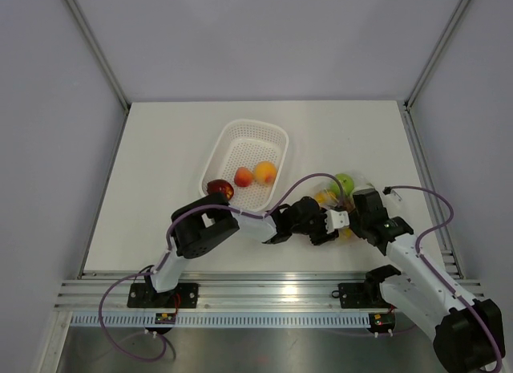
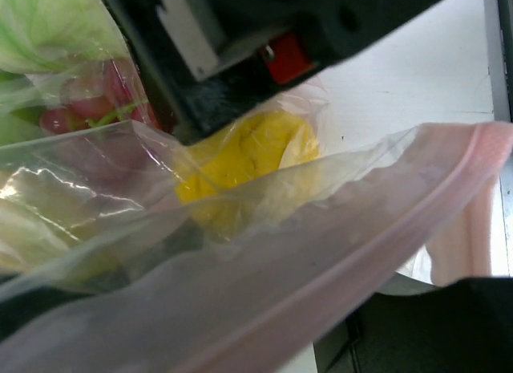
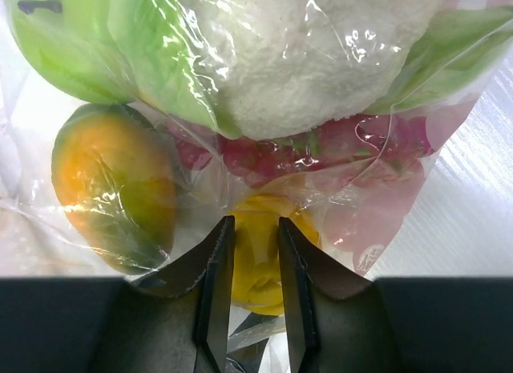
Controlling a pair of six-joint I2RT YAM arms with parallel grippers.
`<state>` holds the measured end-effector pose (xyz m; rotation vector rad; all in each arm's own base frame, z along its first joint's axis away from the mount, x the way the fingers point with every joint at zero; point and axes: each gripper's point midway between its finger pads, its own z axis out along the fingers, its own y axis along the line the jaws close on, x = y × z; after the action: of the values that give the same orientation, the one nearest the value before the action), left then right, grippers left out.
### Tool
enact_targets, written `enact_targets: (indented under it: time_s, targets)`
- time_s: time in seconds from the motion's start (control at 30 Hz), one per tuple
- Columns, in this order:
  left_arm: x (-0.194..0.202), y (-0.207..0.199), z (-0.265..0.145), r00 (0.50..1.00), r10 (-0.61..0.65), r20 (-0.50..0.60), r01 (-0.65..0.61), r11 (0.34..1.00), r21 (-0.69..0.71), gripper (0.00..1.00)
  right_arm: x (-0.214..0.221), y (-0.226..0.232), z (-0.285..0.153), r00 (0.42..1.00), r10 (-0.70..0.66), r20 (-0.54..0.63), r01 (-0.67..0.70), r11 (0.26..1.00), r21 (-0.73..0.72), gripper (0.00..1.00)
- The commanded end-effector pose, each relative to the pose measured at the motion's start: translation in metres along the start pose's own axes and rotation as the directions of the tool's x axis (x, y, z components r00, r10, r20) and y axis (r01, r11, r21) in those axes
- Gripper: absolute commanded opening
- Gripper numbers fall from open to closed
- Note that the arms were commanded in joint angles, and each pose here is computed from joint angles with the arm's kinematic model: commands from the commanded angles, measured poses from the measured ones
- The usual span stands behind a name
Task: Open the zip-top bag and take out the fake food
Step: Pick up the fake fruit from the zipper food storage bag.
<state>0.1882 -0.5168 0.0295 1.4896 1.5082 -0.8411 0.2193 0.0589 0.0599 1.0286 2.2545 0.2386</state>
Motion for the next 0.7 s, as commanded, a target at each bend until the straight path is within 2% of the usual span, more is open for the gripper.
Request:
enact_targets:
  time_s: [0.0,0.1,0.13,0.2,0.33,0.53,0.67]
  targets:
    - [-0.004,-0.008,0.011,1.0,0.012,0.004,-0.012,0.999,0.051,0.41,0.006,0.014,-0.002,0.999,0.007,-0.036,-0.009,0.997,-0.074,0.33]
    - [-0.002,-0.002,0.009,1.0,0.02,-0.012,-0.019,1.0,0.02,0.26,0.007,0.014,-0.001,0.999,-0.007,-0.053,0.004,0.999,-0.052,0.3]
    - [-0.005,0.0,0.007,1.0,0.026,-0.008,-0.026,1.0,0.01,0.25,0.007,0.011,-0.001,0.999,-0.014,-0.05,0.013,0.999,-0.031,0.29]
    - [-0.008,0.0,0.004,1.0,0.029,-0.002,-0.029,1.0,0.01,0.25,0.001,0.01,-0.003,0.999,-0.012,-0.03,0.012,1.0,-0.013,0.25]
    - [-0.023,0.005,-0.004,1.0,0.014,0.008,-0.014,1.0,-0.024,0.25,-0.002,0.005,-0.005,1.0,0.019,-0.002,-0.02,1.0,-0.008,0.24]
    - [-0.023,0.032,-0.021,0.994,-0.04,-0.1,0.022,0.984,-0.178,0.23,-0.005,0.0,-0.006,0.997,0.065,0.029,-0.064,0.998,-0.01,0.24]
    - [-0.02,0.036,-0.032,0.982,-0.058,-0.179,0.02,0.978,-0.209,0.24,-0.004,-0.001,-0.005,0.998,0.059,0.03,-0.058,0.998,-0.01,0.24]
